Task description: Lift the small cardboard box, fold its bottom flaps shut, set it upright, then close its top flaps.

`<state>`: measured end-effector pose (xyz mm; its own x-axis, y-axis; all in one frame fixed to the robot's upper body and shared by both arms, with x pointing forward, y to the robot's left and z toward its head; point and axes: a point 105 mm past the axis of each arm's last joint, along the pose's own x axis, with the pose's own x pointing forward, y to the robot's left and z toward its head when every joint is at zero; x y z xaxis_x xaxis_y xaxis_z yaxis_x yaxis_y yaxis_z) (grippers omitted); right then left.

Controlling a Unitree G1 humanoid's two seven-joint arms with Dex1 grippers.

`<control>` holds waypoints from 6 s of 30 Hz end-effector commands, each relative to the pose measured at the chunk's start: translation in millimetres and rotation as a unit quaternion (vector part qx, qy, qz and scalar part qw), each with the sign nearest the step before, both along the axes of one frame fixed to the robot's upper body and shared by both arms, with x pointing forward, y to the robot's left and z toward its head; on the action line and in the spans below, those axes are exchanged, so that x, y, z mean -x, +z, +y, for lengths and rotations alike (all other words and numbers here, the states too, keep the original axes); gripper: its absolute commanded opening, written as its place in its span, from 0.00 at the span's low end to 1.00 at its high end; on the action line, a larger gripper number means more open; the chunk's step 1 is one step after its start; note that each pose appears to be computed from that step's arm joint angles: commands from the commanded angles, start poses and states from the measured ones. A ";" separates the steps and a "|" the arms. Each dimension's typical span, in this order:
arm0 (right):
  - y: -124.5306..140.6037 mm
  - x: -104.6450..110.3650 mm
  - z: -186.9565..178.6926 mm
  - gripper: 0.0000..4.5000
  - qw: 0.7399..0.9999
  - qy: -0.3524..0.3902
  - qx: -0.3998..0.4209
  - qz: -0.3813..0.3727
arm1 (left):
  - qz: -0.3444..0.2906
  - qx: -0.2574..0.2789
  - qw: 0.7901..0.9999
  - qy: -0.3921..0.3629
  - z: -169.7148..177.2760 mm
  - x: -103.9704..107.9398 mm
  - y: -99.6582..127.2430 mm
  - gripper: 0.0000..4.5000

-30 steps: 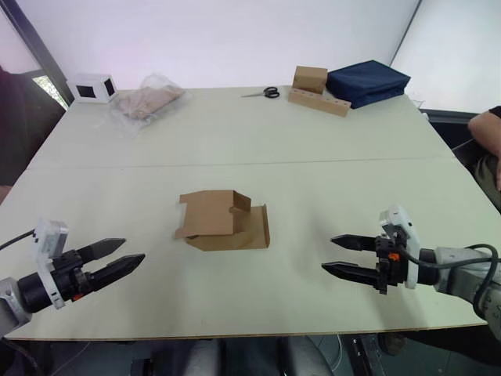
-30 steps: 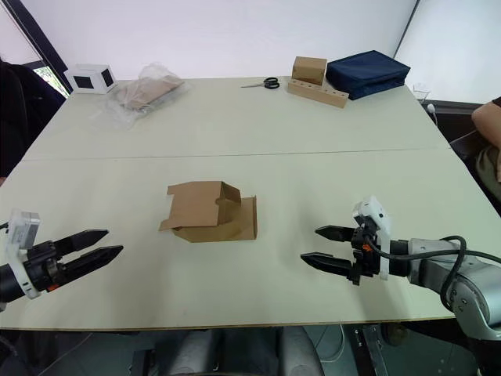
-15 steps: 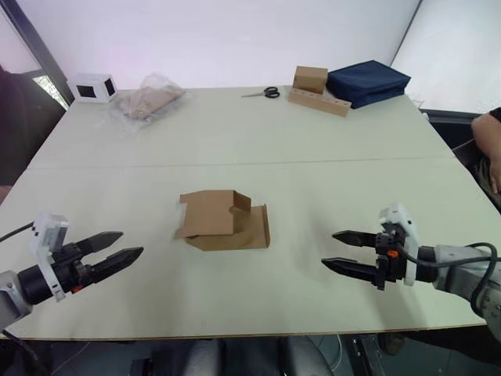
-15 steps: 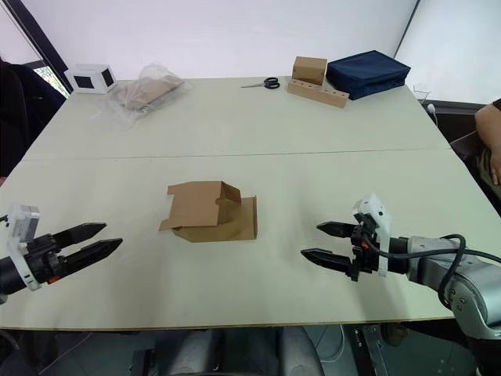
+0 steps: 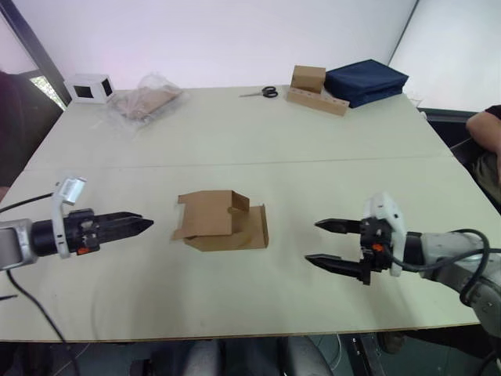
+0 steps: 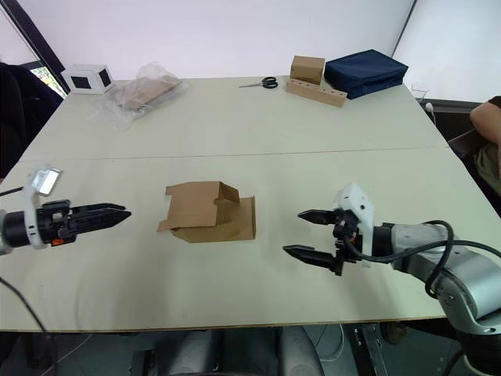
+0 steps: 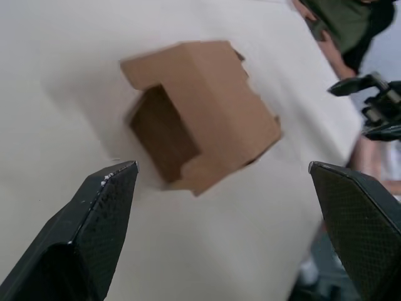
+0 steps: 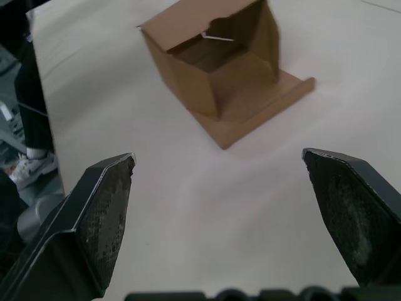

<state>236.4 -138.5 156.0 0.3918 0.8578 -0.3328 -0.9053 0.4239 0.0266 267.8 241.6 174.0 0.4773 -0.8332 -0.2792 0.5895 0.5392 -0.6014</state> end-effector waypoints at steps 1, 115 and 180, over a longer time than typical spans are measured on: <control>6.4 4.7 17.9 1.00 0.999 0.021 0.007 -0.042 | 0.055 0.041 0.998 -0.014 -6.3 -11.2 -6.4 0.99; 157.9 -77.9 113.0 0.02 0.908 -0.035 -0.406 -0.098 | -0.367 0.160 0.887 -0.230 -133.2 -64.2 133.3 0.00; 114.3 -61.0 93.5 0.02 0.930 -0.030 -0.362 -0.061 | -0.349 0.186 0.887 -0.238 -140.5 -60.6 134.1 0.00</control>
<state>310.2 -62.1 260.5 0.5298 0.7691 0.3575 -0.8467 0.4552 0.2755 337.9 104.2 296.0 0.0485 -0.9655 0.2559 0.9908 0.0141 -0.1343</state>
